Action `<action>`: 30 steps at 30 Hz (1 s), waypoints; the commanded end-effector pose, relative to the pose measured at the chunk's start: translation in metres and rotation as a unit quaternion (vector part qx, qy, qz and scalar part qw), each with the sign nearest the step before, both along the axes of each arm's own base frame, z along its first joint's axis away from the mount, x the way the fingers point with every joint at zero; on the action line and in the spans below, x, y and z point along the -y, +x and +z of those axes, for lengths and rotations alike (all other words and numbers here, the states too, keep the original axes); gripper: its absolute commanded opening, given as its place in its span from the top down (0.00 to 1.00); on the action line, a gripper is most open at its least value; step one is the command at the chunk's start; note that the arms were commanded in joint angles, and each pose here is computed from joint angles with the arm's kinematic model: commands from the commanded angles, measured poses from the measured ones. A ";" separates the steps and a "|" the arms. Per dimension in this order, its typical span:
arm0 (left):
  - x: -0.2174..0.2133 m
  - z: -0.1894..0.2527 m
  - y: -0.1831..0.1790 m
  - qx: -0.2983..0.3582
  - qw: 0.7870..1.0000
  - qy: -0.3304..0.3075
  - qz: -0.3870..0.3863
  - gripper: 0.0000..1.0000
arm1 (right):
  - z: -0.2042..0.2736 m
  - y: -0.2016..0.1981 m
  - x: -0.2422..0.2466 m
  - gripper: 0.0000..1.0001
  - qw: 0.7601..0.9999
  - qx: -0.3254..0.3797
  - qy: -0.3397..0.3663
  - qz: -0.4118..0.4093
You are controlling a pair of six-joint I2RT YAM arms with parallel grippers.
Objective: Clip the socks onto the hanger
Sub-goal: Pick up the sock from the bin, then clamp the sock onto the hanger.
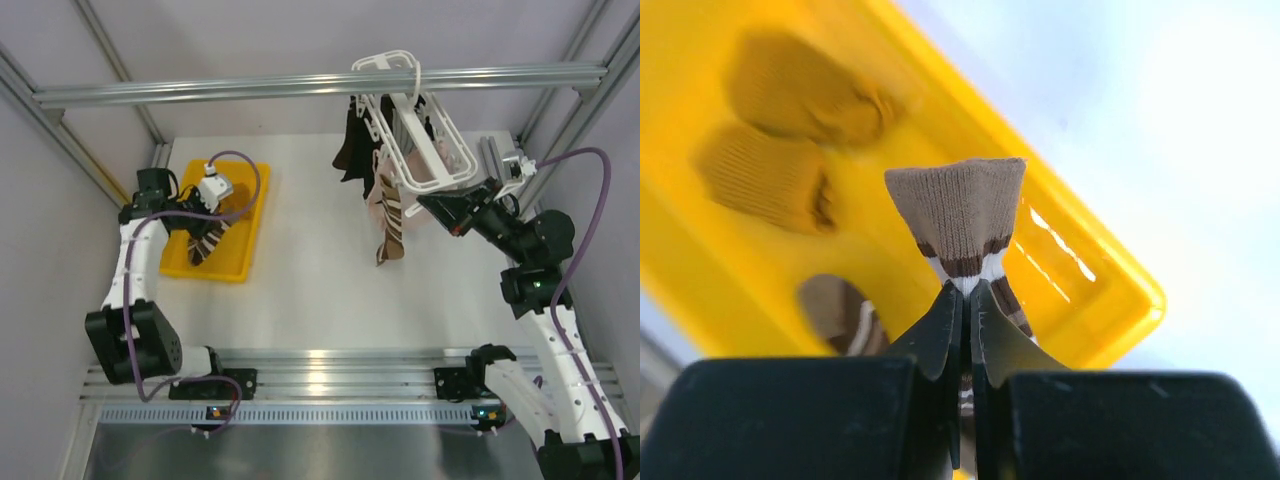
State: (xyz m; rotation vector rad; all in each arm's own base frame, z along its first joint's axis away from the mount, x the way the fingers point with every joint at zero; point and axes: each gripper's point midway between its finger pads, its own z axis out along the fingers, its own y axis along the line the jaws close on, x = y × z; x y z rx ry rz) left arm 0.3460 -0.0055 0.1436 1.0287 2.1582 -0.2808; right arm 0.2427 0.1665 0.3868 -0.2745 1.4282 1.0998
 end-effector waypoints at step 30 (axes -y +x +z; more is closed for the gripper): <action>0.321 0.237 -0.122 0.208 0.887 -0.315 -0.266 1.00 | 0.049 -0.014 -0.006 1.00 0.996 0.037 0.076 0.038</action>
